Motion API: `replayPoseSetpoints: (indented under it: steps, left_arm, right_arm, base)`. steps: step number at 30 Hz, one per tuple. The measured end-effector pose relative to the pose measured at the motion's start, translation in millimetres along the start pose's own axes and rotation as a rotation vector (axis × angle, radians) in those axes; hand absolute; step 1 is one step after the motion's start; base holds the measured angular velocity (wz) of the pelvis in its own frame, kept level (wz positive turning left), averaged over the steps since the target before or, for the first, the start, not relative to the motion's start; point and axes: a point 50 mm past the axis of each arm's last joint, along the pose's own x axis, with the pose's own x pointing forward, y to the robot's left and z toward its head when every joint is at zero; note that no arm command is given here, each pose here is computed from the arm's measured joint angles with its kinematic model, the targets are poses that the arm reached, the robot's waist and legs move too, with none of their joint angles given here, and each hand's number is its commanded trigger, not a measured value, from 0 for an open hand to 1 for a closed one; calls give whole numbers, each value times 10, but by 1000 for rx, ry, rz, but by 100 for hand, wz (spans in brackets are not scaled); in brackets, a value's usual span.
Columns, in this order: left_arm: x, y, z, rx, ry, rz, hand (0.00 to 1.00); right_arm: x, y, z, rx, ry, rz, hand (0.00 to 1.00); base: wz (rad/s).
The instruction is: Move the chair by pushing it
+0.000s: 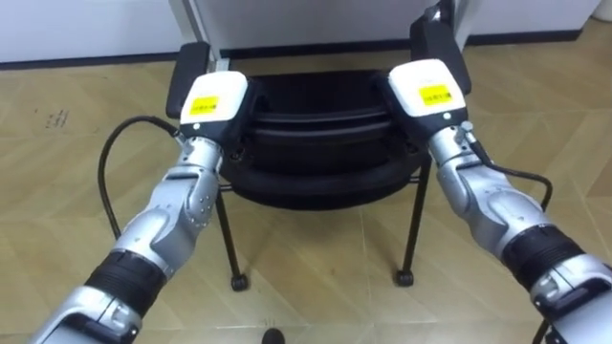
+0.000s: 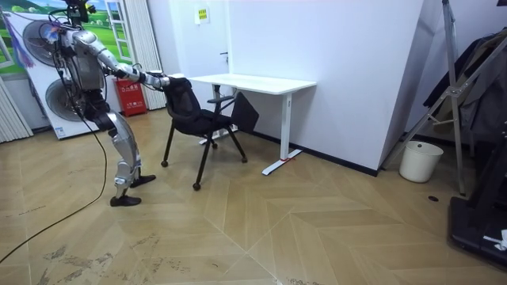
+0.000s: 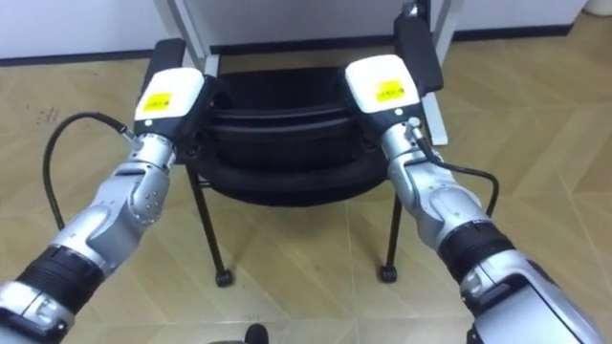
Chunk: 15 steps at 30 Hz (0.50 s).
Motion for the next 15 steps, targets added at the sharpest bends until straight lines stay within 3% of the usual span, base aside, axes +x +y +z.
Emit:
replayPoseSetpoints:
  steps: [3,6,8,10,11,12,13,14,15]
  left_arm:
    - [50,59,31,-23,-15,18,0]
    - [173,242,117,68,-78,23,0]
    - [293,682,252,214,-208,74,0]
    - [439,1070,372,262,-262,162,0]
    - [607,1477,476,267,-267,270,0]
    - [675,1729,501,281,-255,341,0]
    - [722,2312,554,300,-237,499,0]
    - [615,2943,619,309,-238,685,0]
    - [527,3210,650,314,-242,771,0]
  right_arm:
    - [17,-39,-30,14,14,-15,0]
    - [73,-239,-188,-37,13,-49,0]
    - [121,-709,-564,-176,36,-95,0]
    - [116,-1091,-892,-285,97,-104,0]
    - [170,-1370,-1001,-278,152,-172,0]
    - [227,-1571,-996,-260,166,-235,0]
    - [311,-2076,-952,-223,164,-394,0]
    - [286,-2695,-914,-208,151,-575,0]
    - [212,-2979,-919,-209,150,-664,0]
  base:
    - [-9]
    - [-9]
    - [5]
    - [23]
    - [18]
    - [-3]
    - [-33]
    - [-40]
    - [-36]
